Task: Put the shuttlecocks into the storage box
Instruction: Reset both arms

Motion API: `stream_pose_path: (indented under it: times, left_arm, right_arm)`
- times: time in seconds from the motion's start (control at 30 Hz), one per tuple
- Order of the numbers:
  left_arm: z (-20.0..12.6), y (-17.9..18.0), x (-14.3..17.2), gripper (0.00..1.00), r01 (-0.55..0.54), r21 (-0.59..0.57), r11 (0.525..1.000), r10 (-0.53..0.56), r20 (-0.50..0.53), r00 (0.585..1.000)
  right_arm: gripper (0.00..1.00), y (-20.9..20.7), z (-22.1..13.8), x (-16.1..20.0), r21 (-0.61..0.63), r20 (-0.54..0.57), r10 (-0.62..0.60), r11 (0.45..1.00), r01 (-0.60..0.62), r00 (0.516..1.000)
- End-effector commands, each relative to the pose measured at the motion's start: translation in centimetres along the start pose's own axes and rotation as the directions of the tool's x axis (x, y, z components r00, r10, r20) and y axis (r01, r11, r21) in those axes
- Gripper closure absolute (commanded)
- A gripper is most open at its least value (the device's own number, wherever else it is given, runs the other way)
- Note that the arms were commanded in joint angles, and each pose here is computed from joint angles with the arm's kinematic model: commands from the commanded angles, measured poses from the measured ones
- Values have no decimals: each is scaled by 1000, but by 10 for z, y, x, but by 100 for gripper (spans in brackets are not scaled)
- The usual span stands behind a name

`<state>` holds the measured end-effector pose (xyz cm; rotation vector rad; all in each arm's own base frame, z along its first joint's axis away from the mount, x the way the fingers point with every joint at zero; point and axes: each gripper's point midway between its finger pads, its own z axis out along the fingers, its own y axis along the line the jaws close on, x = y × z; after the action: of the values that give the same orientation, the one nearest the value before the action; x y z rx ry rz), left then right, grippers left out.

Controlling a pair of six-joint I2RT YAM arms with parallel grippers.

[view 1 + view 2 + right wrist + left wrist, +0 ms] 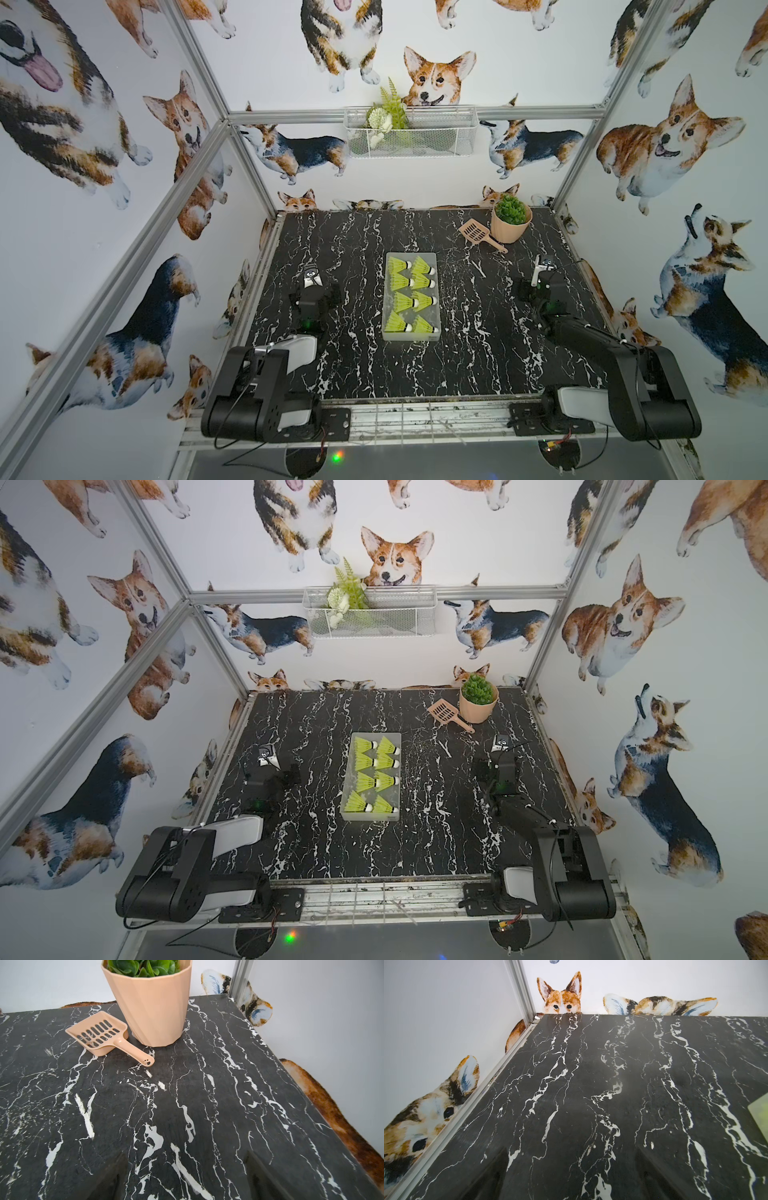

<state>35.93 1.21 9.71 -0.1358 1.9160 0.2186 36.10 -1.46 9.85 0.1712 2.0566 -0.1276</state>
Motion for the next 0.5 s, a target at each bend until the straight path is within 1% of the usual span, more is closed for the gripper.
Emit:
stream_pose_path:
  times: [0.0,0.2,0.33,0.47]
  left_arm:
    - [0,-11,-26,2,-9,59,998,1,141,990]
    - [9,-18,-15,1,-27,85,996,16,129,992]
    - [12,-19,-12,1,-31,85,996,19,141,990]
    - [17,-22,-9,1,-45,94,995,35,103,994]
  right_arm:
    - [6,4,1,-18,-49,95,15,999,-11,995]
    - [6,-2,3,-14,-62,134,44,997,-36,990]
    - [6,0,7,-8,-66,123,44,997,-36,991]
    - [6,0,14,0,-69,122,44,997,-35,992]
